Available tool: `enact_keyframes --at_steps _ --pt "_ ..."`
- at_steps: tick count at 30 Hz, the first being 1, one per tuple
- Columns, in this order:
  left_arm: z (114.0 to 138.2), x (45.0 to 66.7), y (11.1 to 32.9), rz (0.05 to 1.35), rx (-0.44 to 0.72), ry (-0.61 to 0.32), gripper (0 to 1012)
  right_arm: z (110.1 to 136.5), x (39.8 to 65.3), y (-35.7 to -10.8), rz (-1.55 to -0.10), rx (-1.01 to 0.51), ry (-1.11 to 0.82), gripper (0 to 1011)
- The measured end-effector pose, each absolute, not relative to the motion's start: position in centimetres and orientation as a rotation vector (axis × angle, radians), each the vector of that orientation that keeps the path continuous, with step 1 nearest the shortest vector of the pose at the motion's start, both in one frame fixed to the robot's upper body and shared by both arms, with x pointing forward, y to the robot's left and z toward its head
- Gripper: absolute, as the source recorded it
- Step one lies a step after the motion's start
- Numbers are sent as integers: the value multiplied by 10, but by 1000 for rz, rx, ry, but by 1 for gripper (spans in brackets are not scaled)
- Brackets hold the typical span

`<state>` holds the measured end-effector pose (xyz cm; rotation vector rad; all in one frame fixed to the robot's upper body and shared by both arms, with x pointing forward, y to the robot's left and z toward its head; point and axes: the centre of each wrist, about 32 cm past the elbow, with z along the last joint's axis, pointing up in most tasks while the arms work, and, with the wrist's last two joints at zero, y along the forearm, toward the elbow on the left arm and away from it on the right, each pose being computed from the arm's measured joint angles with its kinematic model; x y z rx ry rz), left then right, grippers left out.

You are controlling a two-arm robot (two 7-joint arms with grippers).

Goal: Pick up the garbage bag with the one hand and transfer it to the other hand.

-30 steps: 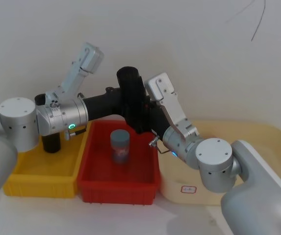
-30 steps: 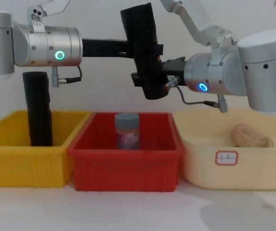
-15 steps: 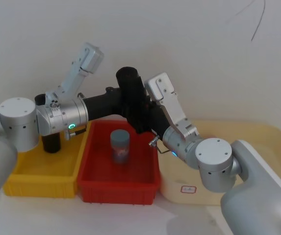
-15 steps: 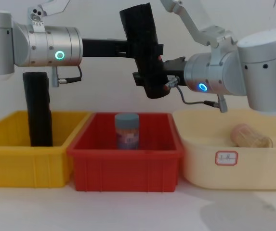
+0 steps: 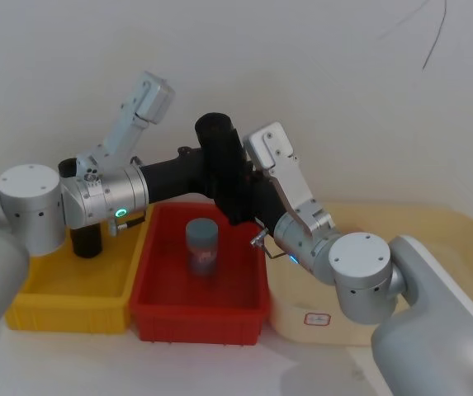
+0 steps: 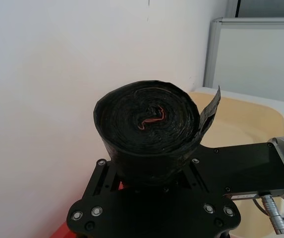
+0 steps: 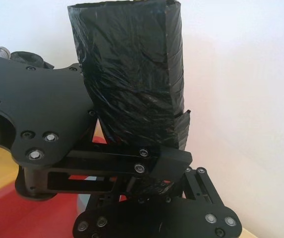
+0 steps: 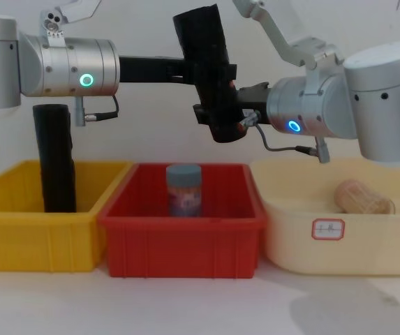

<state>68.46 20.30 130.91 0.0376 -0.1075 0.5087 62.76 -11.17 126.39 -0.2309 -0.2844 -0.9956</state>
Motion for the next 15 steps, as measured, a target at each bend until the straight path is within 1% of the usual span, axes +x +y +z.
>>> enact_keyframes --at_steps 8,11,12,13,15 --pt "1309 685 203 509 38 -107 436 1264 628 -112 -996 -231 -284 510" --pt "1309 685 203 509 39 -107 538 1264 628 -112 -997 -230 -285 507" --pt "1309 685 203 509 39 -107 550 1264 628 -112 -997 -230 -284 507" --pt "1309 685 203 509 39 -107 594 1264 628 -112 -997 -230 -284 506" --pt "1309 685 203 509 39 -107 632 1264 628 -112 -997 -230 -284 507"
